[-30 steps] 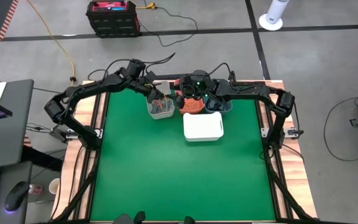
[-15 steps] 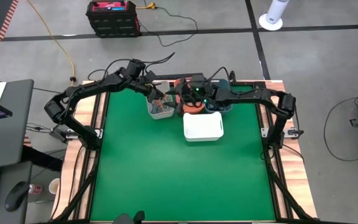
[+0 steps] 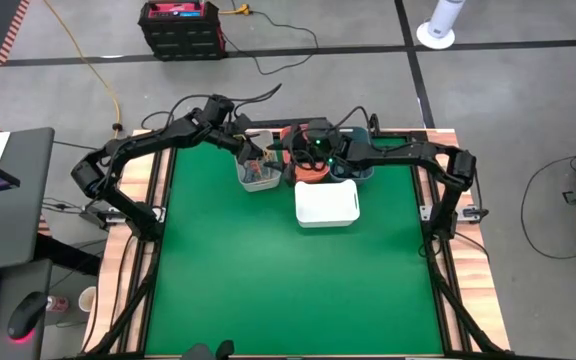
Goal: Sort rubber bands into baskets
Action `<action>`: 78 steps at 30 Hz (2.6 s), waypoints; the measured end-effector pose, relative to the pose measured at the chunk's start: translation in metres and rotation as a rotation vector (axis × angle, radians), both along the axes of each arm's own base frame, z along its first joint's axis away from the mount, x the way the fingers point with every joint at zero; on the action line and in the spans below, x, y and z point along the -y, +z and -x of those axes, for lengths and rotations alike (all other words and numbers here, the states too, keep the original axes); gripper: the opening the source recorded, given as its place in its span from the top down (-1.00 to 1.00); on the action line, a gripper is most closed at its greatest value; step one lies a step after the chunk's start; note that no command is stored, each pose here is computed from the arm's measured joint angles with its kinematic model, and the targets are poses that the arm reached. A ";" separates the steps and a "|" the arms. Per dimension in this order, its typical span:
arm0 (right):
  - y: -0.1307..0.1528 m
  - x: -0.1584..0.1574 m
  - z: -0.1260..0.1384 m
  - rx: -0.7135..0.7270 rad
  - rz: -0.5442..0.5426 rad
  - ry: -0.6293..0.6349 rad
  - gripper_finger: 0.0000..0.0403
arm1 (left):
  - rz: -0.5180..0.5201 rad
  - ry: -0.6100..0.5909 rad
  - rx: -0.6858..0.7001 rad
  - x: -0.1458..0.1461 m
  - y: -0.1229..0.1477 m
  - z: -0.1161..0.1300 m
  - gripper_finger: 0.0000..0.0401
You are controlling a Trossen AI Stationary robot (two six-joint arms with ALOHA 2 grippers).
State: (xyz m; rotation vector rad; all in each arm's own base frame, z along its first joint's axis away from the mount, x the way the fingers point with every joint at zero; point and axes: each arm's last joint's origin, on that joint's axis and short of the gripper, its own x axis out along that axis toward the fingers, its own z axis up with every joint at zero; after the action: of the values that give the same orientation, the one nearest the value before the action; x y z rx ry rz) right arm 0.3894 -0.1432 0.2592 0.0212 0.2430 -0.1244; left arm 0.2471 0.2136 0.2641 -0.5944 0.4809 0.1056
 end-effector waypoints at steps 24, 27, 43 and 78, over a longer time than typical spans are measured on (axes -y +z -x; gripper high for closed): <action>-0.005 -0.003 0.000 -0.079 0.098 -0.094 0.39 | 0.011 0.012 0.055 0.000 0.006 -0.004 1.00; -0.005 -0.002 0.000 -0.077 0.086 -0.099 0.69 | 0.010 0.012 0.055 0.000 0.006 -0.004 1.00; -0.006 0.006 0.003 -0.077 0.055 -0.127 0.65 | 0.012 0.011 0.052 0.000 0.005 -0.004 1.00; 0.001 0.007 0.001 -0.003 0.089 -0.131 0.92 | -0.007 0.034 0.010 0.000 0.002 -0.003 0.97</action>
State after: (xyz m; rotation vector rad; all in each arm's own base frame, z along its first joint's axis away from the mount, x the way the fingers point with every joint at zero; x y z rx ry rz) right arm 0.3881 -0.1502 0.2604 -0.0512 0.2388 -0.2652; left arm 0.2498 0.2137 0.2664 -0.5966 0.4605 0.1368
